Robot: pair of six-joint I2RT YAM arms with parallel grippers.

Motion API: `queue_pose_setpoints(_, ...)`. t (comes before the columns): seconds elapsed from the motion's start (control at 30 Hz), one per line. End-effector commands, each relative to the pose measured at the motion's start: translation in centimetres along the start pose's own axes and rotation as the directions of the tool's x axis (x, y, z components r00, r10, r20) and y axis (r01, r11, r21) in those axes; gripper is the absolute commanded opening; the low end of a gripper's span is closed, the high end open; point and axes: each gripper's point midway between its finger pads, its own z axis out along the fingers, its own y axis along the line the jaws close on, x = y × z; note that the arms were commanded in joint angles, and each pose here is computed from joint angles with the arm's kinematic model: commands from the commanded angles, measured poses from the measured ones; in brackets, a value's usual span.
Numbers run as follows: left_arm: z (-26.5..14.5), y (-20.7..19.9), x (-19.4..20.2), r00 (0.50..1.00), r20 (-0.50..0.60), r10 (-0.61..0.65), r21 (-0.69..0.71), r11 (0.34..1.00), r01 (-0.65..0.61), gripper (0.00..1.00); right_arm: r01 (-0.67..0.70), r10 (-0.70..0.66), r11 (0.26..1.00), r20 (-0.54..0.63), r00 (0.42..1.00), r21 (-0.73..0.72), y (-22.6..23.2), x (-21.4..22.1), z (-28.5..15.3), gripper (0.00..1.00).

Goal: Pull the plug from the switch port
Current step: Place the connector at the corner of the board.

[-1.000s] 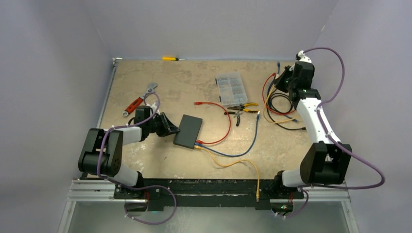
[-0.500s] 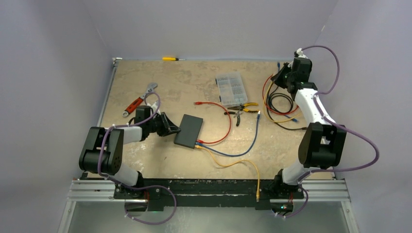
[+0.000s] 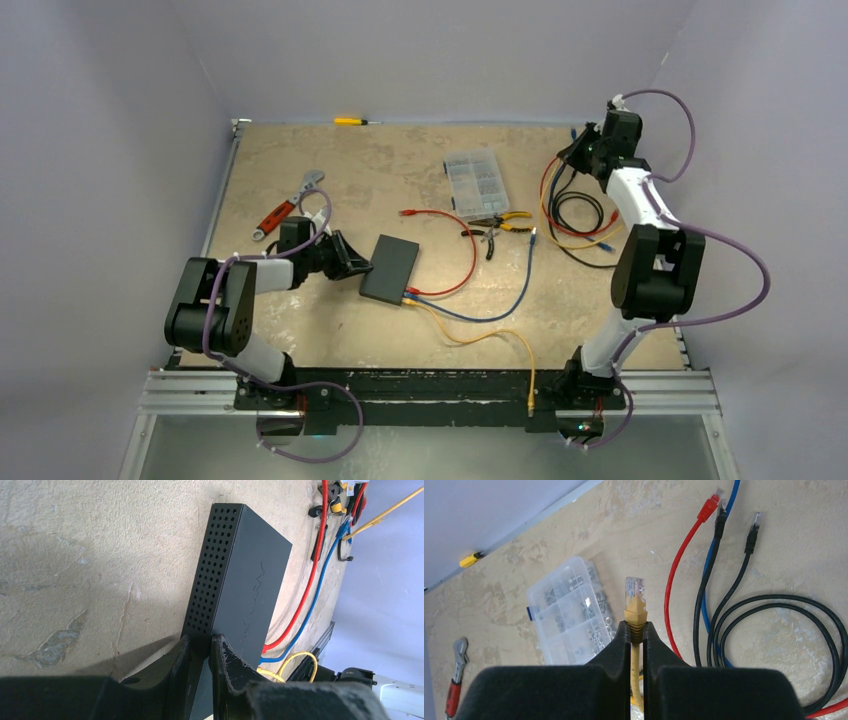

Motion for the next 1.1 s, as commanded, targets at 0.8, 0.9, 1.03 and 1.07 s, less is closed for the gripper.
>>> queue_pose_setpoints(0.8,-0.6,7.5,3.7,0.997,-0.051,-0.058,-0.314,0.948,0.039,0.13,-0.129,0.132,0.990,0.043,0.990,-0.060,-4.0,-4.6,6.3,0.06)
queue_pose_setpoints(0.9,-0.6,7.4,3.7,0.997,-0.049,-0.058,-0.315,0.948,0.040,0.13,-0.119,0.123,0.991,0.052,0.991,-0.066,-3.8,-5.0,6.1,0.38)
queue_pose_setpoints(1.03,-0.6,7.4,3.7,0.997,-0.047,-0.059,-0.315,0.948,0.042,0.13,-0.101,0.108,0.990,0.075,0.991,-0.097,-3.1,-5.4,5.1,0.71)
queue_pose_setpoints(1.07,-0.7,7.4,3.7,0.997,-0.046,-0.061,-0.316,0.948,0.044,0.13,-0.095,0.104,0.989,0.083,0.991,-0.110,-2.8,-5.4,4.8,0.76)
